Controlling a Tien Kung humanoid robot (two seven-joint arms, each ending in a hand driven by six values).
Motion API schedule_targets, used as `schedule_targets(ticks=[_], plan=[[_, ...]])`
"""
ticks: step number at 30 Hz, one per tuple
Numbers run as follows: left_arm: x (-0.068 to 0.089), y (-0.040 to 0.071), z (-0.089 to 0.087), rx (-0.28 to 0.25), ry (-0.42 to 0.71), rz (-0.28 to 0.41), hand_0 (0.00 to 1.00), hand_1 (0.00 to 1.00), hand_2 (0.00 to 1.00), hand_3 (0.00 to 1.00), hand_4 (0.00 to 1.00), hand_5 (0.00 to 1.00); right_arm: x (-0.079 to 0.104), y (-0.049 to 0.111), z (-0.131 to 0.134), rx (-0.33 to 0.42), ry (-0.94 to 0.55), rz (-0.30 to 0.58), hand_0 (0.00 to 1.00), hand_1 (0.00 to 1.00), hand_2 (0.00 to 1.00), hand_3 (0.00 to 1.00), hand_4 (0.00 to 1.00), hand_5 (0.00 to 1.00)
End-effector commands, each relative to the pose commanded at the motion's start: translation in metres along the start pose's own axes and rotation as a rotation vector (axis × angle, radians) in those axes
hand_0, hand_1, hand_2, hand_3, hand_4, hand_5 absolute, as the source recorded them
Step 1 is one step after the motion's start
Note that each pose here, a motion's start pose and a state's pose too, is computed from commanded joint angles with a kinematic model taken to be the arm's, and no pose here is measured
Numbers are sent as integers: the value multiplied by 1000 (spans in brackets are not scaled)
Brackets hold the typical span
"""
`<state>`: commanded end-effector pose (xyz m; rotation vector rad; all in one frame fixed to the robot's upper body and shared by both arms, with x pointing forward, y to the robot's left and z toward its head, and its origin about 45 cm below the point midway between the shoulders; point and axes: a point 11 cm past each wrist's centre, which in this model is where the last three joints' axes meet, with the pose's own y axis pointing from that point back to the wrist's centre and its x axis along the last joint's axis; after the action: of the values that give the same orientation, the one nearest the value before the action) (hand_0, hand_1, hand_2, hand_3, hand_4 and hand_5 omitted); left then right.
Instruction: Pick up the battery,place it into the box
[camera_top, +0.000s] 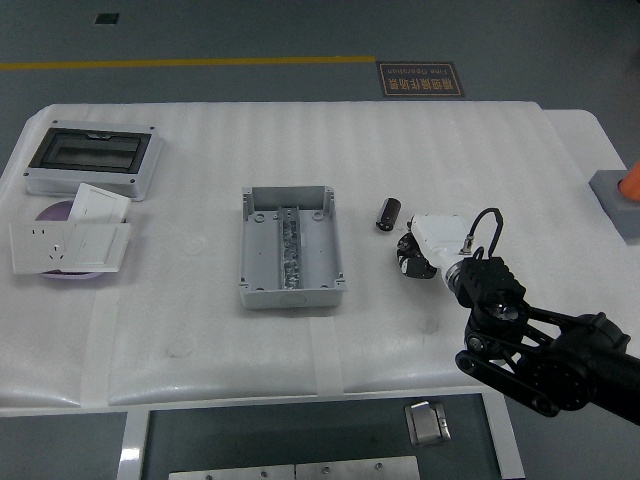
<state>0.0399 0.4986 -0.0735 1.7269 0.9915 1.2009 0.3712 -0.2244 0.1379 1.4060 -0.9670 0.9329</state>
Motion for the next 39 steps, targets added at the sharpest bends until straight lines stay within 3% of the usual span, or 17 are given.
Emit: schedule_targets(ticks=[23,24,29,30,39], plan=[[-1,0,0,-4,2,-1,544,636,528,566,605,24,-9,-1,6,-15,16,-50,229,352,414,435,608,322],[-1,0,0,-4,2,-1,543,636,528,566,604,24,-9,-1,5,-15,17,-53,228,353,456,558,653,360],[-1,0,0,-4,2,-3,543,636,528,566,604,24,-9,0,5,-15,19,-59,228,353,456,558,653,360],[-1,0,0,-4,2,-3,542,636,529,566,605,24,-10,0,5,-16,19,-60,249,491,717,844,858,498],[-2,-1,0,-3,1,-6,542,637,528,566,604,24,-10,0,5,-16,23,-64,240,508,750,893,902,522]])
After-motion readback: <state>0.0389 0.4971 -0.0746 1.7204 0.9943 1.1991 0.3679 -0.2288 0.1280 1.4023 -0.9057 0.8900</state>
